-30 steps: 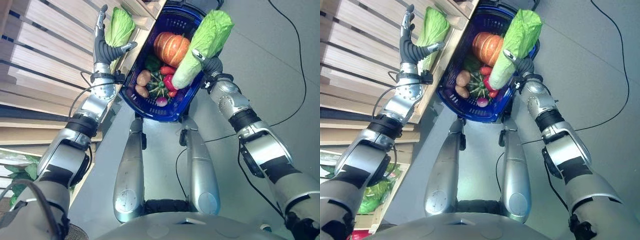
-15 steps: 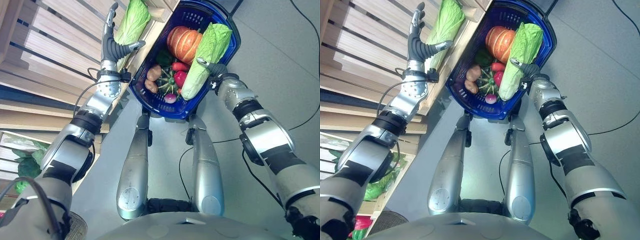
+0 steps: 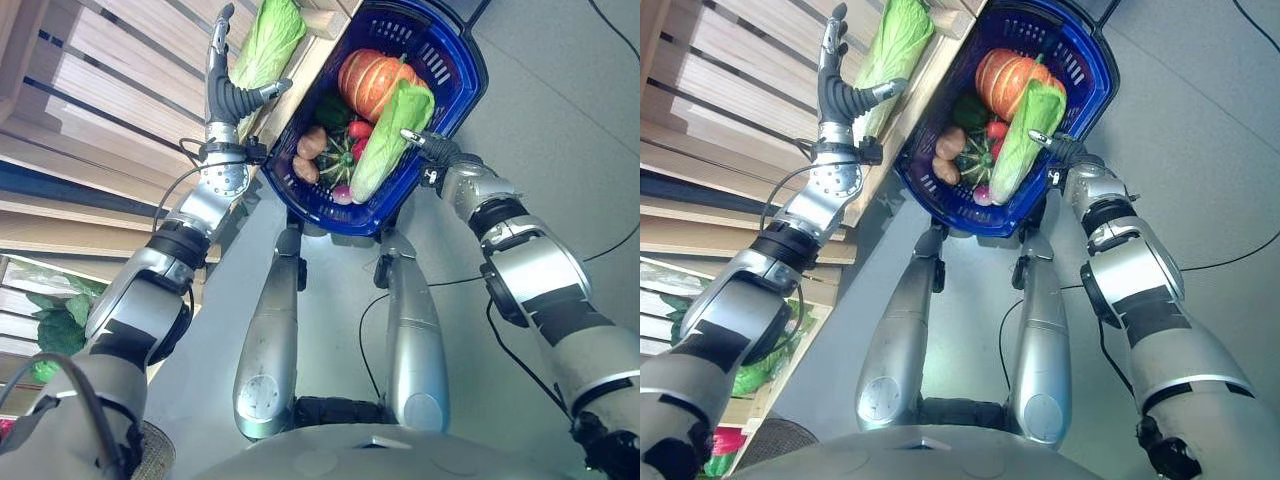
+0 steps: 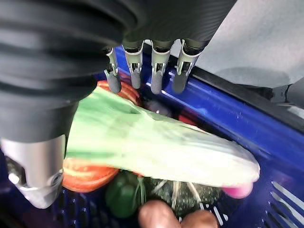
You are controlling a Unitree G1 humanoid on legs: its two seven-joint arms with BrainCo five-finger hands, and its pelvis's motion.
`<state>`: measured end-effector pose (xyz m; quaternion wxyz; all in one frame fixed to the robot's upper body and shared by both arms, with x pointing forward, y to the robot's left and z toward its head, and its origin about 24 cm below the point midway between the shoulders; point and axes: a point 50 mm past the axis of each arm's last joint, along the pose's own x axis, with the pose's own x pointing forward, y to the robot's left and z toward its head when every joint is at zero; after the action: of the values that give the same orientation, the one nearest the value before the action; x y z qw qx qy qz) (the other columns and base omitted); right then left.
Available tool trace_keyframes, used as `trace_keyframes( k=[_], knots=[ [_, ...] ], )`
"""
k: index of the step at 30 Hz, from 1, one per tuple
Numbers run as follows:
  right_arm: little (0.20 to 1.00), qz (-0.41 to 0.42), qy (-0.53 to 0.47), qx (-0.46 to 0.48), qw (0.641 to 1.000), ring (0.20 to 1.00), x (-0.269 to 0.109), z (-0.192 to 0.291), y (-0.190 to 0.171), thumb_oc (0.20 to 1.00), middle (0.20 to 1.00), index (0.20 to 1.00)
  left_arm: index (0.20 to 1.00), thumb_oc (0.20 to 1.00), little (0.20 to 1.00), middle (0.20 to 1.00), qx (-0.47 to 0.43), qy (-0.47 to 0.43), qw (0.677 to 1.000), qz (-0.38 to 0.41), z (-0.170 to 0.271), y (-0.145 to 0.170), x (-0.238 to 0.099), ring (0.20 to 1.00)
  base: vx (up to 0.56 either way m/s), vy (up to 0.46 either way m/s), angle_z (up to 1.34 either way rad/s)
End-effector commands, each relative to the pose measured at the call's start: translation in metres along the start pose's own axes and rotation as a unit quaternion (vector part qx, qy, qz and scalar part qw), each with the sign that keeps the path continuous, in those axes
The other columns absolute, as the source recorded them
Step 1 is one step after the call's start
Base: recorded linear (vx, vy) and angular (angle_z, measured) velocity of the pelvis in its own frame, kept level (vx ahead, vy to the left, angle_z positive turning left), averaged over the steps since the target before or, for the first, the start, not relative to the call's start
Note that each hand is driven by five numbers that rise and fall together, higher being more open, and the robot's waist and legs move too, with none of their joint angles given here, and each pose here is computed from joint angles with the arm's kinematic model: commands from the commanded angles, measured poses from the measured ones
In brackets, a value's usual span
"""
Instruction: Pick up fruits and vegetables into the basket
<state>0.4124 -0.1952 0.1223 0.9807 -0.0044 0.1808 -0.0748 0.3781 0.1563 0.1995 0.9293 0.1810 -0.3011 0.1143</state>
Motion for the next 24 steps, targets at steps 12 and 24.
trace_keyframes(
  k=[12, 24],
  knots=[
    [1.0, -0.052, -0.004, -0.027, 0.998, 1.0, -0.001, 0.009, -0.026, 1.0, 1.0, 1.0, 1.0, 1.0, 1.0, 1.0, 0.154, 0.144, 0.973, 0.094, -0.044, 0.03, 0.006, 1.0, 0.0, 0.024, -0.01],
    [1.0, -0.055, -0.127, -0.026, 0.99, 1.0, -0.004, 0.03, -0.012, 1.0, 1.0, 1.0, 1.0, 1.0, 1.0, 1.0, 0.23, 0.245, 0.936, 0.11, -0.072, 0.05, 0.0, 1.0, 0.0, 0.018, -0.05]
  ],
)
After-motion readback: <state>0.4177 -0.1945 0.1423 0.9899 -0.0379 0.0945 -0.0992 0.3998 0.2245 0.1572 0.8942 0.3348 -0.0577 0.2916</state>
